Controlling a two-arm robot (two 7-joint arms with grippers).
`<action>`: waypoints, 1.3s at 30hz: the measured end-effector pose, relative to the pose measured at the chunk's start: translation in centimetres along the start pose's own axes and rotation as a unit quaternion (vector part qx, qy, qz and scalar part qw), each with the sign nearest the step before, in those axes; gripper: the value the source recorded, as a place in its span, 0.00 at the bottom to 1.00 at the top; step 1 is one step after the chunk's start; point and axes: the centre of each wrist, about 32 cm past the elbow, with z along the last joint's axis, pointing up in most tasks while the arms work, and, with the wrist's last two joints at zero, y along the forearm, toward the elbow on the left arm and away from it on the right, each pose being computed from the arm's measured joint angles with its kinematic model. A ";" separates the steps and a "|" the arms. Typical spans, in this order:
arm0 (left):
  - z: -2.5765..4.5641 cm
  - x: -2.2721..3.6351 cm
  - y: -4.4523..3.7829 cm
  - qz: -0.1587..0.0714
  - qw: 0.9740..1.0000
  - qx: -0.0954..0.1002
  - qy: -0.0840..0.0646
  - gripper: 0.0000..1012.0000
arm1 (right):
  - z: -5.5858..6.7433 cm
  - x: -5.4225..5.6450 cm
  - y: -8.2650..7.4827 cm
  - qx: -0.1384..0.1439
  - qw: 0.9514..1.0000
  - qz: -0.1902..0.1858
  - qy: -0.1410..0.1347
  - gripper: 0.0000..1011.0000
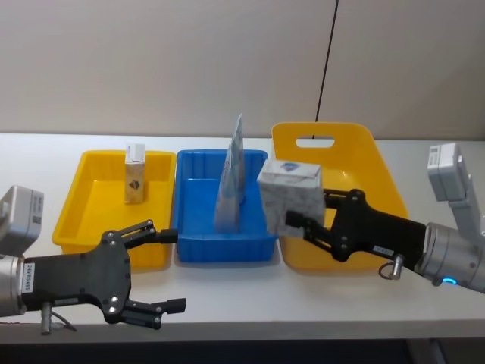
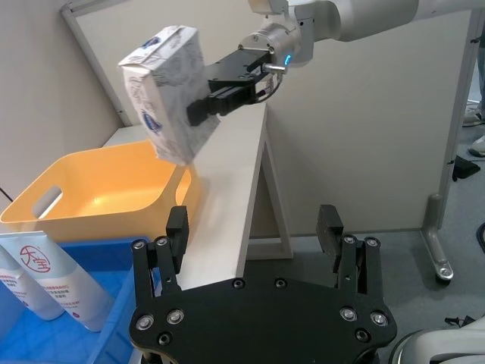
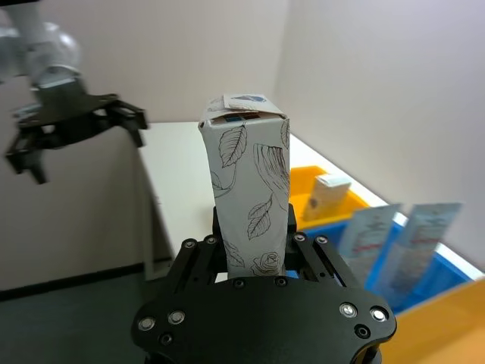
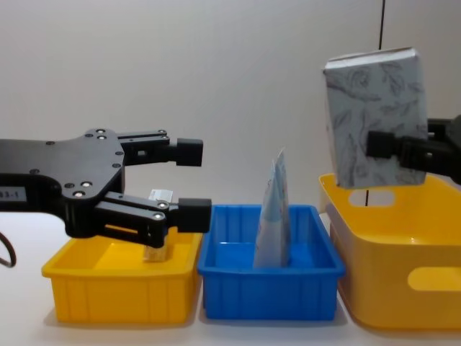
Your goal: Bimanual collaborative sorting of washing and personal care products
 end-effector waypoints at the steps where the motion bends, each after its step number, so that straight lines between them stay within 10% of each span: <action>1: 0.00 0.00 0.00 0.000 1.000 0.000 0.000 0.99 | 0.0 0.0 -0.1 -0.001 1.000 -0.006 0.000 0.34; 21: 0.00 0.00 0.00 0.000 1.000 0.000 0.000 0.99 | -1.0 -0.4 -0.4 -0.019 0.986 -0.164 -0.008 0.33; 39: 0.00 0.00 0.00 0.000 1.000 0.000 0.000 0.99 | -2.4 -0.3 0.9 -0.032 0.949 -0.313 -0.022 0.34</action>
